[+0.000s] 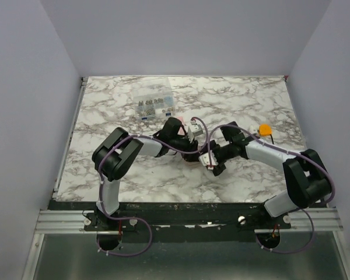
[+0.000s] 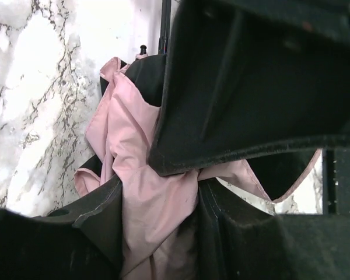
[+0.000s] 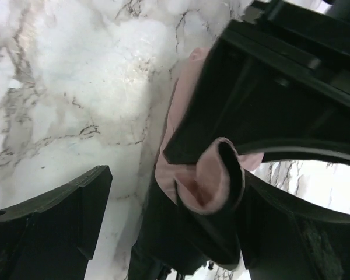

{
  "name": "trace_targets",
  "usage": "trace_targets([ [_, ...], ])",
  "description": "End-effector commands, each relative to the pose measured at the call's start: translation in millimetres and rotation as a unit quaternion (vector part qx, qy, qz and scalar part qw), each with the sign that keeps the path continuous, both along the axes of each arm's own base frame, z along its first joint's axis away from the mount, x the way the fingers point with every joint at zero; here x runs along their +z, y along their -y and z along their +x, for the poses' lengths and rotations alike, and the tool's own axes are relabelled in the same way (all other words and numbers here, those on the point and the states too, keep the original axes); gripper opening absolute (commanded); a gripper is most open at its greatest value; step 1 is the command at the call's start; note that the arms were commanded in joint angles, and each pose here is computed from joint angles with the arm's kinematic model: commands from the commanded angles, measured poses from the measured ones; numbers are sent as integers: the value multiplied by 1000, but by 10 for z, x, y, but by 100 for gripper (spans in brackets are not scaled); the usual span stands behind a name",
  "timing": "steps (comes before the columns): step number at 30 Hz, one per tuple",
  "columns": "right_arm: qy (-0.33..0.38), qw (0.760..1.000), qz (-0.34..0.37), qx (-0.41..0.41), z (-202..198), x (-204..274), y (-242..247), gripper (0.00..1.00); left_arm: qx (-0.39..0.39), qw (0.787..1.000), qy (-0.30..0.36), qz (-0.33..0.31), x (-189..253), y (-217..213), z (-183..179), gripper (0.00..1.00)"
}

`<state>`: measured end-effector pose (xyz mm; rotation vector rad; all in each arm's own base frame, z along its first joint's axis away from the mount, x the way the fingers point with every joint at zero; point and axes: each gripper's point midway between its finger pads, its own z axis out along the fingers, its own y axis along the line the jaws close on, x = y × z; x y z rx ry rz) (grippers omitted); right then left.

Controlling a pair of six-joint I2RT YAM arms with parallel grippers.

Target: Put away the umbrella

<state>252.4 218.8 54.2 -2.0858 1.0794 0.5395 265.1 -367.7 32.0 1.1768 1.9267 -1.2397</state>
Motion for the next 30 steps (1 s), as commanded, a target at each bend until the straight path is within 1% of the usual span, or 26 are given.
trace_targets([
  [1, 50, 994, -100, -12, -3, -487, 171, 81, 47, 959, -247, 134, -877, -648, -633, 0],
  [3, 56, 989, -137, -13, -73, -661, 242, 75, 50, 952, -280, 112, -816, -616, -597, 0],
  [5, 61, 984, -164, -26, -45, -772, 282, 69, 47, 946, -306, 94, -739, -558, -561, 0],
  [7, 56, 978, -195, -40, 1, -873, 330, 56, 40, 941, -328, 76, -641, -486, -534, 0],
  [10, 47, 970, -234, -53, 34, -1014, 409, 41, 34, 935, -349, 55, -502, -407, -461, 1],
  [11, 40, 969, -236, -58, 27, -1024, 402, 33, 33, 935, -351, 51, -463, -389, -436, 2],
  [13, 32, 968, -242, -51, -29, -1034, 399, 17, 43, 933, -354, 44, -399, -382, -356, 6],
  [14, 30, 968, -243, -47, -55, -1036, 399, 14, 49, 934, -353, 34, -342, -376, -297, 9],
  [16, 17, 968, -248, -42, -115, -1038, 401, 7, 72, 936, -345, 12, -225, -383, -157, 20],
  [17, 7, 967, -252, -37, -153, -1041, 401, 5, 83, 938, -337, 1, -157, -391, -83, 29],
  [19, -12, 965, -257, -38, -206, -1049, 412, 3, 106, 943, -315, -19, 19, -393, 82, 43],
  [21, -26, 965, -261, -31, -265, -1052, 413, 1, 115, 949, -291, -46, 254, -361, 235, 53],
  [25, -57, 961, -269, -25, -379, -1063, 415, 0, 149, 951, -254, -94, 650, -341, 550, 60],
  [30, -97, 955, -278, -20, -507, -1061, 437, 0, 191, 951, -197, -138, 1000, -438, 766, 63],
])
